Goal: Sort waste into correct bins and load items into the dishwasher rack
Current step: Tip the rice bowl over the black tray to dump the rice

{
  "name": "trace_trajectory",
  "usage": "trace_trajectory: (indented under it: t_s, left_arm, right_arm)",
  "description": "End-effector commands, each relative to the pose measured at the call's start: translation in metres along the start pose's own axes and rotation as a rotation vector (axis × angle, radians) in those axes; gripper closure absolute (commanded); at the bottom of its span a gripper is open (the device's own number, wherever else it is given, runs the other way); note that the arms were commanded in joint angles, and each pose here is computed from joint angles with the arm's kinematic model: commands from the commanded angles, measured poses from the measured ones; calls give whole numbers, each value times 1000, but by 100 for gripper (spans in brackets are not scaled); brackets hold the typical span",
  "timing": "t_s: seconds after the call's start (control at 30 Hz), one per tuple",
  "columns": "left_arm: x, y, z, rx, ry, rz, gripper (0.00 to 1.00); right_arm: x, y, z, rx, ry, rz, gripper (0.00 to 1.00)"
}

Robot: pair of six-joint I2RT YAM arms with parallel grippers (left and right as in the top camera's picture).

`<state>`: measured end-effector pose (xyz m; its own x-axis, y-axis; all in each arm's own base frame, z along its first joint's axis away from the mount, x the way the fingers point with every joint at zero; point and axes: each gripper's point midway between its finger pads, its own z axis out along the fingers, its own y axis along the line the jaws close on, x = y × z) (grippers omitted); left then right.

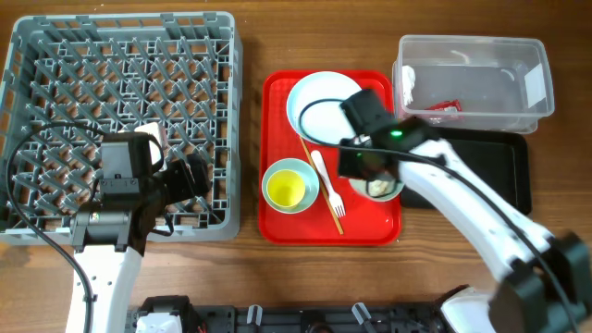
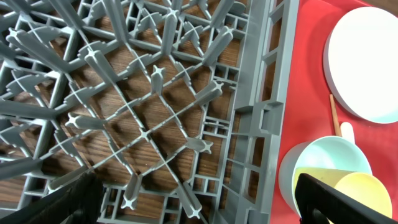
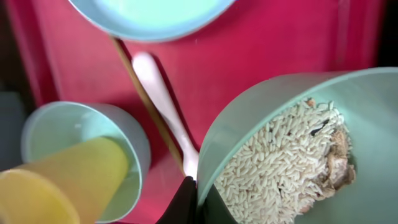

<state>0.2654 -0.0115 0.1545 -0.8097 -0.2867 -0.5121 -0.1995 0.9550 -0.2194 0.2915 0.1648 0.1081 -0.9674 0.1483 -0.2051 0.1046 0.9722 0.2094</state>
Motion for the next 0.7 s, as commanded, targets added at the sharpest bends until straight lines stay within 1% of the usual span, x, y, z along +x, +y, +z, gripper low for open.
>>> trace_trajectory:
  t_s: [0.0,0.1,0.27,0.5,0.67]
  left_arm:
    - [-5,-3,-3,16,-8,-7,0]
    - [-5,-3,-3,16,-8,-7,0]
    - [-5,-3,-3,16,-8,-7,0]
    - [-5,-3,-3,16,-8,-7,0]
    - [-5,-3,-3,16,-8,-7,0]
  right_arm:
    - [-27,-12,-42,-64,-111,37,96]
    - [-37,-29,-54,-107,-119,66,96]
    - [-48,-57,-56,-215,-80,107,96]
    - [-52,-87,-49,-445,-14,158,96]
    - [-53,-98,-46,-622,6,210,96]
